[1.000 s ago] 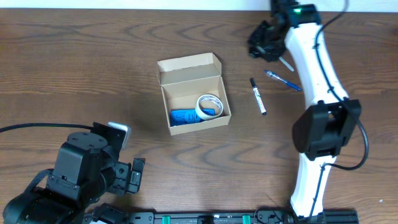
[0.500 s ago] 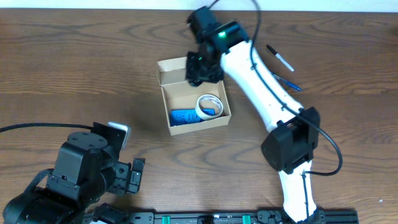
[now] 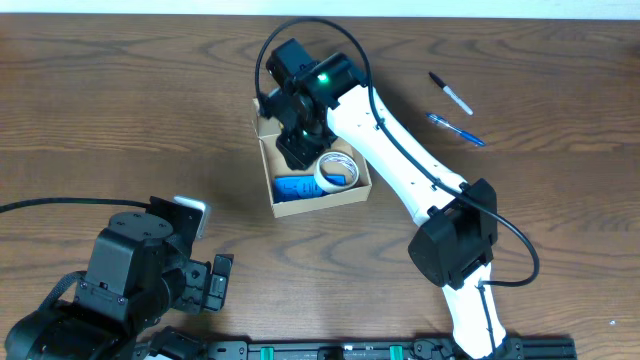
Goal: Pack container
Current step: 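Lift the black key fob and carry it left over the box, then lower the key fob into the box beside the blue duster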
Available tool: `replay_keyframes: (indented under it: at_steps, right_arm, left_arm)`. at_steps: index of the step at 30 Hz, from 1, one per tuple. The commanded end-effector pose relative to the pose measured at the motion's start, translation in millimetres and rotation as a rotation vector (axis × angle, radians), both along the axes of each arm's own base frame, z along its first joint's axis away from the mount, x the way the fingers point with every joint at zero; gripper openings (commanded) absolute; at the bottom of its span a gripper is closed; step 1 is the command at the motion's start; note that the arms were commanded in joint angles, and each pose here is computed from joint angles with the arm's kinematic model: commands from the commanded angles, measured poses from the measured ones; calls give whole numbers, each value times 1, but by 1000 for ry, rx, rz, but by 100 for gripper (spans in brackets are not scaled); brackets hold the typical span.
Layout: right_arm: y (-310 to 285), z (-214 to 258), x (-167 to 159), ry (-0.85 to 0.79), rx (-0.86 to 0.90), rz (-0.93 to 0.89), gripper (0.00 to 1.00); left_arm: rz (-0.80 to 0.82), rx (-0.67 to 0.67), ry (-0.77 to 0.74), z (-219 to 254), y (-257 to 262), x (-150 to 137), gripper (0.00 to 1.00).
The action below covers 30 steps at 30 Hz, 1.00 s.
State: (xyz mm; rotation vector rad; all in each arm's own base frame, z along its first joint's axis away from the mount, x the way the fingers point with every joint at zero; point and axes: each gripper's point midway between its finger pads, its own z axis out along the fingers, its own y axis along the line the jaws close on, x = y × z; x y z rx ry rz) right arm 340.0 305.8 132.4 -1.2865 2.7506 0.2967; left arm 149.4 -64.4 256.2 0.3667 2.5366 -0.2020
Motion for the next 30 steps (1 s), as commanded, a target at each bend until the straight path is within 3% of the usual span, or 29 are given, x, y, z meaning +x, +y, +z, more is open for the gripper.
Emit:
replay_keyframes:
  at_steps: [1,11,15,23,30]
  right_arm:
    - [5,-7,-19,40,20,191,25]
    - [-10,-38,-39,80,-6,500,29]
    - [-18,-56,-35,67,-16,564,37]
    - [-29,-83,-38,57,-43,698,33]
    - [-34,-89,-34,36,-85,736,38]
  left_arm:
    - [-2,-2,-14,5,0,0,95]
    - [-2,-2,-14,4,0,0,95]
    - [-2,-2,-14,4,0,0,95]
    - [-2,-2,-14,4,0,0,95]
    - [-2,-2,-14,4,0,0,95]
